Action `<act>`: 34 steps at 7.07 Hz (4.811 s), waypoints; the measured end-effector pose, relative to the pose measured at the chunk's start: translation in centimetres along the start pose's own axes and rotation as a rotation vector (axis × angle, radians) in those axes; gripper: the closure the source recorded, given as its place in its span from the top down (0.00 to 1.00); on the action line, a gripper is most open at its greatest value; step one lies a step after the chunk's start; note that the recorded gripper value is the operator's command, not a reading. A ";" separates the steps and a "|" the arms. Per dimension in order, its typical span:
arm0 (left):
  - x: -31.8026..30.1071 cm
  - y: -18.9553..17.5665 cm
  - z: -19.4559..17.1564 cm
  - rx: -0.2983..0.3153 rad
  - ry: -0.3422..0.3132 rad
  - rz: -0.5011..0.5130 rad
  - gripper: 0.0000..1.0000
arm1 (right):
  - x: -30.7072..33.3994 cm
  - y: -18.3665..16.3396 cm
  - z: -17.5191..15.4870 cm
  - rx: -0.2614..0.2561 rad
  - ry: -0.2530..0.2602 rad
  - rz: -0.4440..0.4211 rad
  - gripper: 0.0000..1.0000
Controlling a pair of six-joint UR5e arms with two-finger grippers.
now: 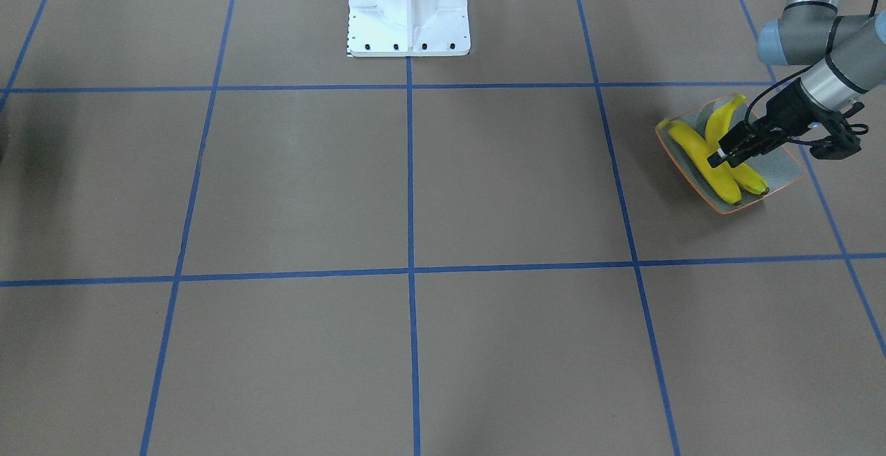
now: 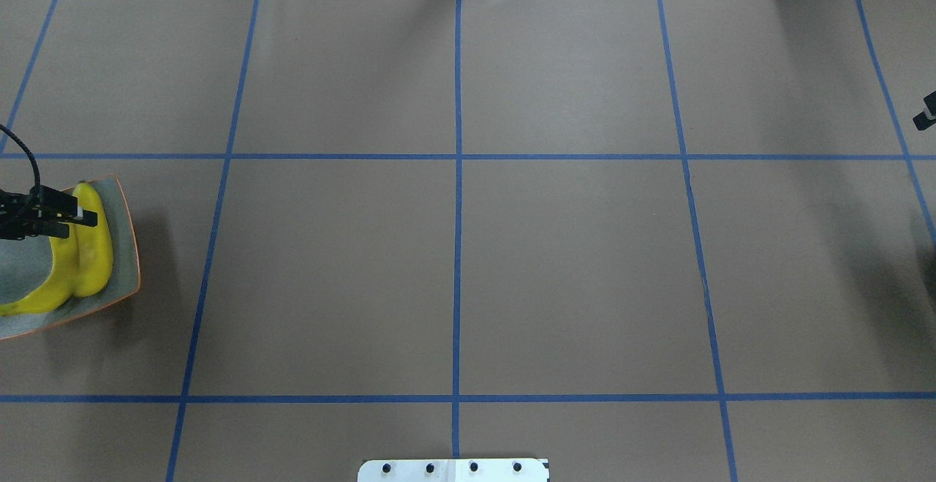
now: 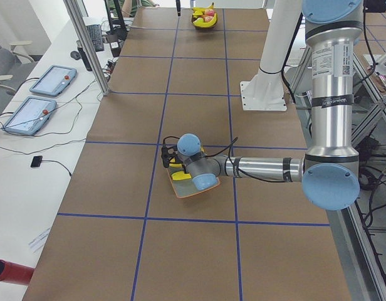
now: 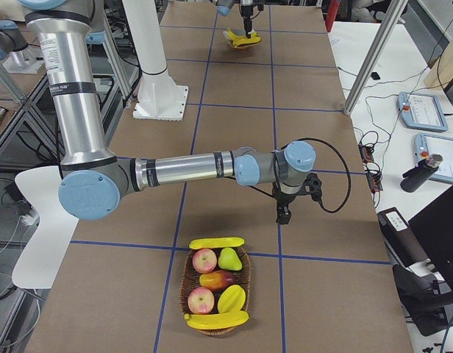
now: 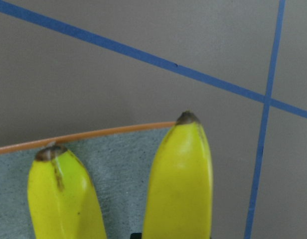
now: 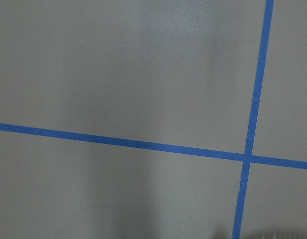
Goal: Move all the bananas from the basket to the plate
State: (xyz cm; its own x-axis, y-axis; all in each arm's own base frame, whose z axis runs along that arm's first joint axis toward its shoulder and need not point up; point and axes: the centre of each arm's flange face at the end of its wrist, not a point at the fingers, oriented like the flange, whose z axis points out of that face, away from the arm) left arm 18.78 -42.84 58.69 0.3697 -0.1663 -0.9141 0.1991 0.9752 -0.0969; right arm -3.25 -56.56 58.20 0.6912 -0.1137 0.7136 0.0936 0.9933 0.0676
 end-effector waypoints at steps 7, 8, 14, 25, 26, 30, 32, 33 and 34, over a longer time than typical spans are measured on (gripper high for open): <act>1.8 -3.3 -3.8 0.096 0.024 0.057 1.00 | 5.8 4.8 1.7 -0.034 0.020 0.011 1.00; 2.4 -5.1 -4.6 0.118 -0.002 0.077 1.00 | 7.9 5.6 1.4 -0.031 0.038 0.003 1.00; 4.9 -11.6 -6.0 0.182 -0.157 0.205 1.00 | 18.2 13.5 2.6 -0.064 0.034 -0.022 1.00; 5.1 -11.0 -4.4 0.159 -0.159 0.209 1.00 | 23.1 19.5 6.2 -0.241 0.188 -0.198 0.99; 5.1 -10.9 -4.2 0.158 -0.159 0.212 1.00 | 23.8 20.0 6.7 -0.267 0.198 -0.210 0.99; 5.9 -10.8 -3.7 0.169 -0.160 0.231 1.00 | 25.6 21.5 8.5 -0.331 0.201 -0.226 0.95; 6.6 -11.0 -3.7 0.174 -0.153 0.240 1.00 | 26.2 21.9 9.2 -0.352 0.199 -0.234 0.95; 6.7 -11.1 -3.8 0.175 -0.152 0.242 1.00 | 26.4 22.1 9.3 -0.360 0.201 -0.244 0.95; 6.8 -11.1 -3.8 0.177 -0.149 0.245 1.00 | 26.6 22.1 9.3 -0.369 0.210 -0.250 0.95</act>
State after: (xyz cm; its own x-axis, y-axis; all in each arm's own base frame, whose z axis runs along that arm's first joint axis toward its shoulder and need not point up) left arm 15.62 -54.19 52.04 0.5521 0.0374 -0.8329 0.2375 0.9506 0.2000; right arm 10.53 -37.45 85.15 0.7413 -0.3872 0.5482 0.4964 0.8660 -0.0596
